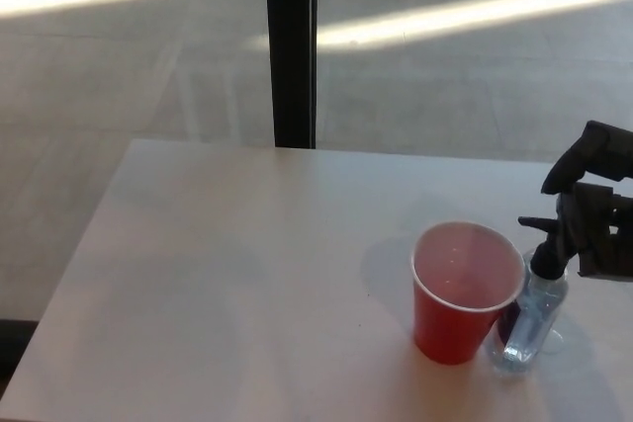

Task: The robot uses its right hand fist to press the hand soap kept in the middle of the table to get liquid hand soap out

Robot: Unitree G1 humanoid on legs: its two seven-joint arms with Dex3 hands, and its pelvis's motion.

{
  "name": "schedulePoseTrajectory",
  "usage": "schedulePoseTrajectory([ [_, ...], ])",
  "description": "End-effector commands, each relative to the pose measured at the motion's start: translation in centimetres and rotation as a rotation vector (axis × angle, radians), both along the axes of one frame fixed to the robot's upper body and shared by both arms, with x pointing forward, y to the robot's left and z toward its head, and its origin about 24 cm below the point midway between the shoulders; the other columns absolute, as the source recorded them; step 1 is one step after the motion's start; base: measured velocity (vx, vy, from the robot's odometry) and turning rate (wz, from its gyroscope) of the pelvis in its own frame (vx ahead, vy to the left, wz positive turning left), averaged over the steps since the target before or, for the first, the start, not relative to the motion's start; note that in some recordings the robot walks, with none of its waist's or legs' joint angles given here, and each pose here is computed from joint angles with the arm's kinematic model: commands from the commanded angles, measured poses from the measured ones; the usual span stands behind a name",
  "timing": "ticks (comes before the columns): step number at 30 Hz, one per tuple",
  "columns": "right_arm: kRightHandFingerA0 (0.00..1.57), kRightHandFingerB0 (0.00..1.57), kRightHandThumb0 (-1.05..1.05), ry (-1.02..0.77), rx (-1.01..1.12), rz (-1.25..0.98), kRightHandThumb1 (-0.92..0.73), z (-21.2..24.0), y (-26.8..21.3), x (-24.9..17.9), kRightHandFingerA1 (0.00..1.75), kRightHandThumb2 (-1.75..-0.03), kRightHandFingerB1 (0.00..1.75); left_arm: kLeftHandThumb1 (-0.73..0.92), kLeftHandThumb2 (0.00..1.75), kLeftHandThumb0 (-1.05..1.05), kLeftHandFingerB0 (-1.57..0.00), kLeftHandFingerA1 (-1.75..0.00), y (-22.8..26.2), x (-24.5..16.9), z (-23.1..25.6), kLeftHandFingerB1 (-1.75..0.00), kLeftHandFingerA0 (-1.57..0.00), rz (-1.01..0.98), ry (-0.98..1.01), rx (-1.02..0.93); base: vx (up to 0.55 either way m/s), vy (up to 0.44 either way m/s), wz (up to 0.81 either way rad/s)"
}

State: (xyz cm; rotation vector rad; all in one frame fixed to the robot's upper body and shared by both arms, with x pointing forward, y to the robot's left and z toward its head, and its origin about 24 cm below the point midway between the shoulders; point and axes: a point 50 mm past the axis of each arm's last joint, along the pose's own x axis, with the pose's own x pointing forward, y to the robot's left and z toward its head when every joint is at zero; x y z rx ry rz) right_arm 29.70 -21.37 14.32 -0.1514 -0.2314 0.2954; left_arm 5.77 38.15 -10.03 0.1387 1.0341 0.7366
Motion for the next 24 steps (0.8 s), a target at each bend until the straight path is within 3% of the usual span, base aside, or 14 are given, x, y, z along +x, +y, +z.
schedulePoseTrajectory([
  [1, 0.96, 0.74, -0.19, 0.308, 0.055, -0.090, -0.60, -1.1, -0.7, 1.3, 1.75, -1.21, 1.53, 0.63, 0.59, -0.52, -0.65, -0.66, 1.7, 0.0, 1.3, -0.58, -0.71, 0.023, -0.017, 0.056, 0.00, 0.000, 0.00],
  [5, 0.95, 0.74, -0.20, 0.243, 0.102, -0.069, -0.60, 2.9, -1.1, 2.5, 1.75, -1.16, 1.36, 0.64, 0.59, -0.52, -0.61, -0.66, 1.7, 0.0, 1.3, -0.55, -0.71, 0.020, -0.017, 0.055, 0.00, 0.000, 0.00],
  [11, 0.93, 0.76, -0.18, 0.088, 0.179, -0.047, -0.58, 9.3, -1.9, 2.5, 1.75, -1.17, 1.32, 0.64, 0.59, -0.52, -0.63, -0.64, 1.8, -0.2, 1.3, -0.53, -0.74, 0.024, -0.001, 0.061, 0.00, 0.000, 0.00],
  [12, 0.91, 0.75, -0.19, 0.020, 0.272, -0.043, -0.59, 11.5, -2.6, 1.7, 1.75, -1.12, 1.22, 0.65, 0.60, -0.52, -0.60, -0.67, 1.8, -0.3, 1.3, -0.53, -0.75, 0.015, 0.003, 0.061, 0.00, 0.000, 0.00],
  [17, 0.92, 0.71, -0.22, -0.083, 0.345, -0.080, -0.66, 15.3, -4.9, 0.0, 1.75, -1.10, 1.36, 0.63, 0.59, -0.52, -0.58, -0.72, 1.8, -0.3, 1.3, -0.55, -0.75, 0.035, -0.016, 0.049, 0.00, 0.000, 0.00],
  [18, 0.90, 0.63, -0.22, -0.113, 0.375, -0.103, -0.70, 16.4, -6.5, -1.0, 1.75, -1.09, 1.42, 0.64, 0.59, -0.52, -0.59, -0.69, 1.7, -0.3, 1.3, -0.54, -0.74, 0.029, -0.011, 0.052, 0.00, 0.000, 0.00],
  [23, 0.95, 0.70, -0.26, -0.174, 0.450, -0.196, -0.67, 17.8, -11.7, -4.4, 1.75, -1.03, 1.31, 0.64, 0.59, -0.51, -0.59, -0.66, 1.7, -0.3, 1.2, -0.52, -0.71, 0.037, -0.012, 0.039, 0.00, 0.000, 0.00],
  [24, 0.95, 0.79, -0.31, -0.193, 0.429, -0.277, -0.54, 17.9, -12.5, -5.3, 1.75, -1.02, 1.27, 0.64, 0.59, -0.50, -0.59, -0.66, 1.6, -0.4, 1.2, -0.52, -0.71, 0.031, -0.009, 0.038, 0.00, 0.000, 0.00],
])
